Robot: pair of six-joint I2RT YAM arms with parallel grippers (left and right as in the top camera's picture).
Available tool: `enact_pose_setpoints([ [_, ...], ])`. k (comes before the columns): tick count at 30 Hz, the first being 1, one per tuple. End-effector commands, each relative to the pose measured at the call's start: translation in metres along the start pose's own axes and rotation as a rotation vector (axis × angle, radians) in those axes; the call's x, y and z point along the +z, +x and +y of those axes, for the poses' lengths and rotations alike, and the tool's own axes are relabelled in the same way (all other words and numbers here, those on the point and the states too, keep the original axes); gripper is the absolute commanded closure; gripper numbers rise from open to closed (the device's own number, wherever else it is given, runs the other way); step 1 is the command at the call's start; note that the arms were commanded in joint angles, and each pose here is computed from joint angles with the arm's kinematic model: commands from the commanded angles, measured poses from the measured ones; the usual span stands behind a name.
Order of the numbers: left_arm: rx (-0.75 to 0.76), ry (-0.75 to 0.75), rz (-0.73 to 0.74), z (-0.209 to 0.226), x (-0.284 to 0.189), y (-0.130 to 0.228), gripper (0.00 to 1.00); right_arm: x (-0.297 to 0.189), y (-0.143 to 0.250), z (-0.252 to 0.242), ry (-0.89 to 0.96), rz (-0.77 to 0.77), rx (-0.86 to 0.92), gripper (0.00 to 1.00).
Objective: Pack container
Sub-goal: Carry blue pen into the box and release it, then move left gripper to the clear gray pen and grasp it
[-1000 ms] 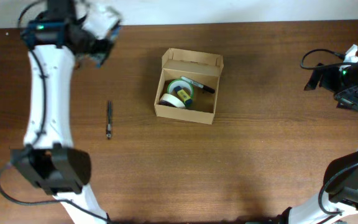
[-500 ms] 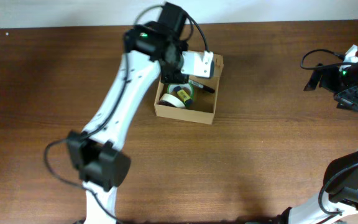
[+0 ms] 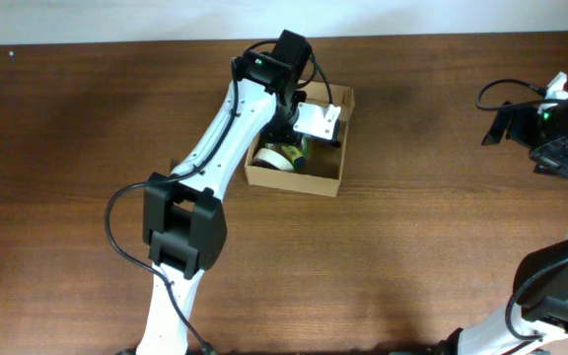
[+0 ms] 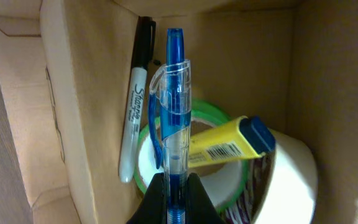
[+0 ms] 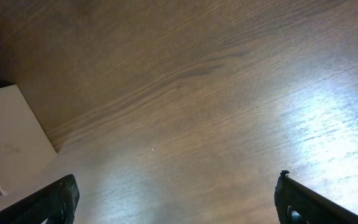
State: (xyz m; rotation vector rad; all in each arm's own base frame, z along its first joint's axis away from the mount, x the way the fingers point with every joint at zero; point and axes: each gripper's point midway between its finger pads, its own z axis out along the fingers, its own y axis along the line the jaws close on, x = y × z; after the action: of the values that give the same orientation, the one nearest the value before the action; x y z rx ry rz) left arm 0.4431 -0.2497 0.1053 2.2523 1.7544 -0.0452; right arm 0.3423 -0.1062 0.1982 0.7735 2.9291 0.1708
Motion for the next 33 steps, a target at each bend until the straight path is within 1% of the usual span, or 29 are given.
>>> enact_pose_setpoints([
  [1, 0.02, 0.047, -0.05, -0.006, 0.017, -0.006, 0.98, 0.0, 0.003, 0.001, -0.007, 0.013, 0.014, 0.01],
  [2, 0.019, 0.053, -0.055, -0.007, 0.019, -0.007, 0.96, 0.0, 0.004, 0.0, -0.006, 0.017, 0.014, 0.01],
  [5, 0.017, 0.056, -0.06, -0.008, 0.02, -0.007, 0.83, 0.0, 0.007, 0.0, -0.004, 0.028, 0.015, 0.01],
  [8, -0.015, 0.042, -0.063, -0.005, 0.015, -0.009, 0.77, 0.0, 0.008, 0.0, -0.003, 0.035, 0.017, 0.01],
  [12, -0.093, -0.023, -0.08, 0.004, -0.011, -0.015, 0.62, 0.0, 0.008, 0.0, -0.003, 0.035, 0.017, 0.01],
  [15, -0.162, -0.098, -0.107, 0.011, -0.051, -0.022, 0.61, 0.0, 0.008, 0.0, -0.003, 0.034, 0.016, 0.01],
  [18, -0.223, -0.202, -0.133, 0.016, -0.104, -0.027, 0.6, 0.0, 0.007, 0.0, -0.004, 0.031, 0.016, 0.01],
  [19, -0.256, -0.272, -0.119, 0.018, -0.133, -0.02, 0.6, 0.0, 0.007, 0.0, -0.004, 0.03, 0.016, 0.01],
  [20, -0.275, -0.314, -0.108, 0.019, -0.15, -0.014, 0.6, 0.0, 0.007, 0.0, -0.004, 0.028, 0.016, 0.01],
  [22, -0.337, -0.405, -0.086, 0.018, -0.184, 0.007, 0.6, 0.0, 0.007, 0.0, -0.005, 0.027, 0.016, 0.01],
  [24, -0.445, -0.486, -0.07, 0.012, -0.213, 0.038, 0.6, 0.0, 0.007, 0.0, -0.004, 0.028, 0.016, 0.01],
  [25, -0.52, -0.529, -0.057, 0.006, -0.226, 0.063, 0.6, 0.0, 0.007, 0.0, -0.004, 0.028, 0.016, 0.01],
  [27, -0.633, -0.588, -0.034, -0.007, -0.237, 0.106, 0.6, 0.0, 0.007, 0.0, -0.005, 0.028, 0.016, 0.01],
  [29, -0.806, -0.656, -0.013, -0.022, -0.241, 0.161, 0.6, 0.0, 0.007, 0.0, -0.005, 0.028, 0.016, 0.01],
  [30, -0.926, -0.678, -0.007, -0.033, -0.237, 0.189, 0.6, 0.0, 0.007, 0.0, -0.005, 0.028, 0.016, 0.01],
  [32, -1.226, -0.663, -0.005, -0.063, -0.215, 0.237, 0.6, 0.0, 0.007, 0.0, -0.005, 0.028, 0.016, 0.01],
  [33, -1.353, -0.639, -0.004, -0.076, -0.203, 0.252, 0.6, 0.0, 0.006, 0.0, -0.005, 0.027, 0.015, 0.01],
])
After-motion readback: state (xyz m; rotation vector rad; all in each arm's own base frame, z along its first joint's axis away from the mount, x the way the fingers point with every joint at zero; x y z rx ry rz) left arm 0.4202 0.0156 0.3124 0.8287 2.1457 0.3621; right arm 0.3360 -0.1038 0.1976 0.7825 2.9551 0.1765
